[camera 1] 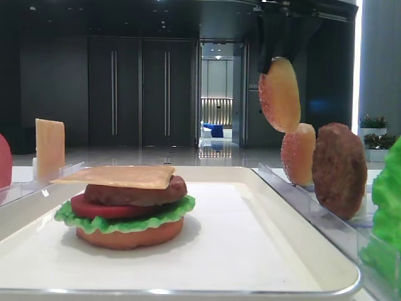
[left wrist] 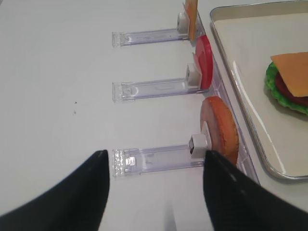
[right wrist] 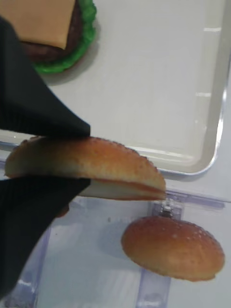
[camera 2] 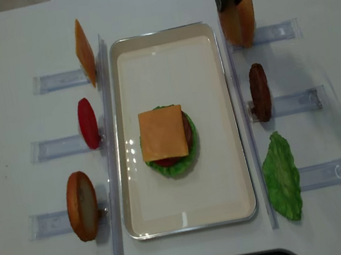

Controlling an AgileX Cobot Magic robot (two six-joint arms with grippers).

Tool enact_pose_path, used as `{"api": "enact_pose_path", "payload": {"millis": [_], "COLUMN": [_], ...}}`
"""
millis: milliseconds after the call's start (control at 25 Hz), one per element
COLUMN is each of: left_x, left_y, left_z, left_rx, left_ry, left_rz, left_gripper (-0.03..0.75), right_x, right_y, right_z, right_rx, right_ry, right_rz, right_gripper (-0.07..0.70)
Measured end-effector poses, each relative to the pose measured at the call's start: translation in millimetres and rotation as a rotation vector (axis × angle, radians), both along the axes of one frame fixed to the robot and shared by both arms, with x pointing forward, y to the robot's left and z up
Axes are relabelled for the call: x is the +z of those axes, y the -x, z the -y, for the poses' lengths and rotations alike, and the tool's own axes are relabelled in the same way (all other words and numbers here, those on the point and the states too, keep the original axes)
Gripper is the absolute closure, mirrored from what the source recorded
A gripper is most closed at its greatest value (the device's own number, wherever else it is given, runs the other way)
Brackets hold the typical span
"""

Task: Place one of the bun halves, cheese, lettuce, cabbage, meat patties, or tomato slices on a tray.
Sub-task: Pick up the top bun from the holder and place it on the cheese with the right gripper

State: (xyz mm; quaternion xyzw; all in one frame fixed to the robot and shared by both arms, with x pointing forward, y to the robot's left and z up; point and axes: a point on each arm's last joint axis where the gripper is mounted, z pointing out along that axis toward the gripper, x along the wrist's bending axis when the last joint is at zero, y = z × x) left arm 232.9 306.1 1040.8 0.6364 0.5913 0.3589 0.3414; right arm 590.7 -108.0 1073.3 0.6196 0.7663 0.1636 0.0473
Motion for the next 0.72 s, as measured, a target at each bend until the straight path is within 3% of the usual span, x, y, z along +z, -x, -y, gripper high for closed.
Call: {"api": "enact_pose_path", "payload": {"millis": [400,560,720], "left_x": [0.0,0.0,0.0], "left_y": [0.0,0.0,0.0], "left_z": [0.0,0.0,0.0], "left_rx": [0.0,0.0,0.0], "left_ry": [0.0,0.0,0.0], "left_rz": [0.0,0.0,0.0], "left_gripper": [0.244,0.244,0.244], "right_x": [-12.6,-18.0,-13.3], "right_y": [88.8,102.5,103.9], "right_z": [-48.5,-62.8,-76.1], "right_rx": [0.078,0.101,0.139], "right_ry": [-0.059,-0.085,-0.222], "right_rz": [-0.021,-0.018,0.0], "right_gripper": [0.461,0.462,0.462]}}
